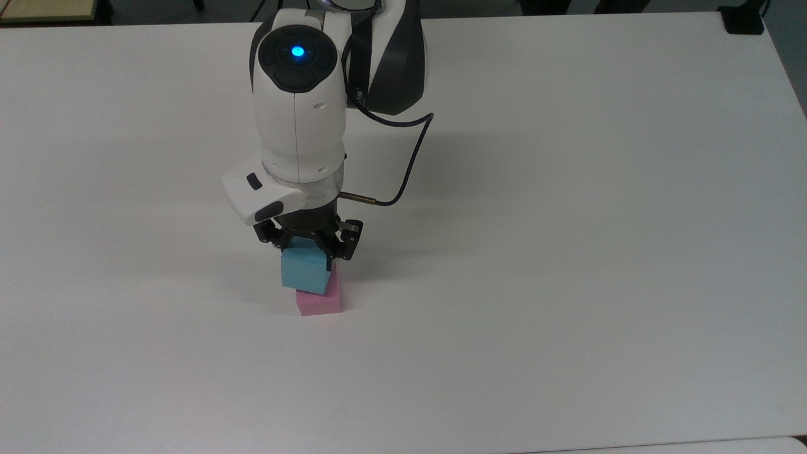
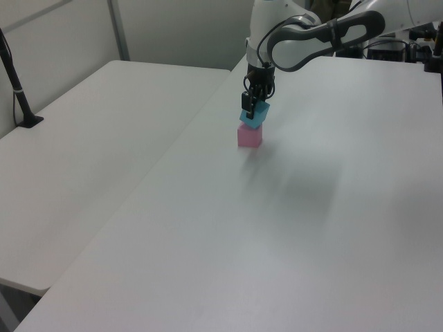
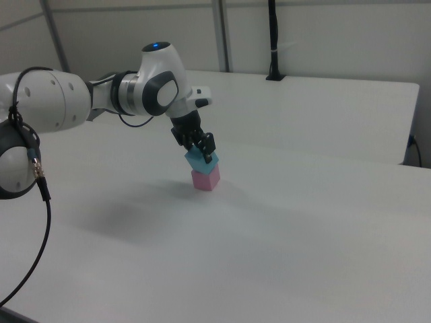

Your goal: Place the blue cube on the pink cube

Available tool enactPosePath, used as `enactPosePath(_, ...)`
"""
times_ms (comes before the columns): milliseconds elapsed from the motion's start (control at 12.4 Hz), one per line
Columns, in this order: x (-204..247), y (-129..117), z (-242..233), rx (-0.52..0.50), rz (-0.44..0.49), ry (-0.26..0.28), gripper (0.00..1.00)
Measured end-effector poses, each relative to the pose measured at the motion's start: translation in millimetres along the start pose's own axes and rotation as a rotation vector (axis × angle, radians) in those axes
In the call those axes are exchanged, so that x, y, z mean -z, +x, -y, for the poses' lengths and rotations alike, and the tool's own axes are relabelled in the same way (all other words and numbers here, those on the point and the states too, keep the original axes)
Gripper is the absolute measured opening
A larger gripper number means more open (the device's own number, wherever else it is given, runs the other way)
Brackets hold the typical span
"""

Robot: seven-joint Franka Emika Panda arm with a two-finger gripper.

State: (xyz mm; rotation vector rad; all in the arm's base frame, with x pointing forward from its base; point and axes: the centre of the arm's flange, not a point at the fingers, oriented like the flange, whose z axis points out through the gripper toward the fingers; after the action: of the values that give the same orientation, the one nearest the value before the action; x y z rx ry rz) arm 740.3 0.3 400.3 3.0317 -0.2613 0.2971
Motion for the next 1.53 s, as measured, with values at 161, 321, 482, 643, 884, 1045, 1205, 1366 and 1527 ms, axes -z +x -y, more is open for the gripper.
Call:
enactPosePath(161, -1, -1, -2, 0.018, 0.008, -0.002, 0.61)
enactPosePath(321, -1, -1, -1, 0.020, 0.009, -0.001, 0.61)
enactPosePath(482, -2, -1, 1, 0.022, 0.011, 0.001, 0.65)
enactPosePath(643, -3, -2, 4, 0.026, 0.013, 0.002, 0.67)
enactPosePath(884, -8, -3, 7, 0.026, 0.019, 0.001, 0.96)
enactPosePath(1045, -8, -3, 7, 0.019, 0.020, 0.001, 1.00)
enactPosePath(1205, -8, -3, 7, 0.015, 0.020, 0.001, 1.00)
enactPosePath(1366, -8, -3, 7, 0.014, 0.021, 0.001, 1.00)
enactPosePath(1527, 5, -6, 4, 0.009, 0.058, -0.003, 1.00)
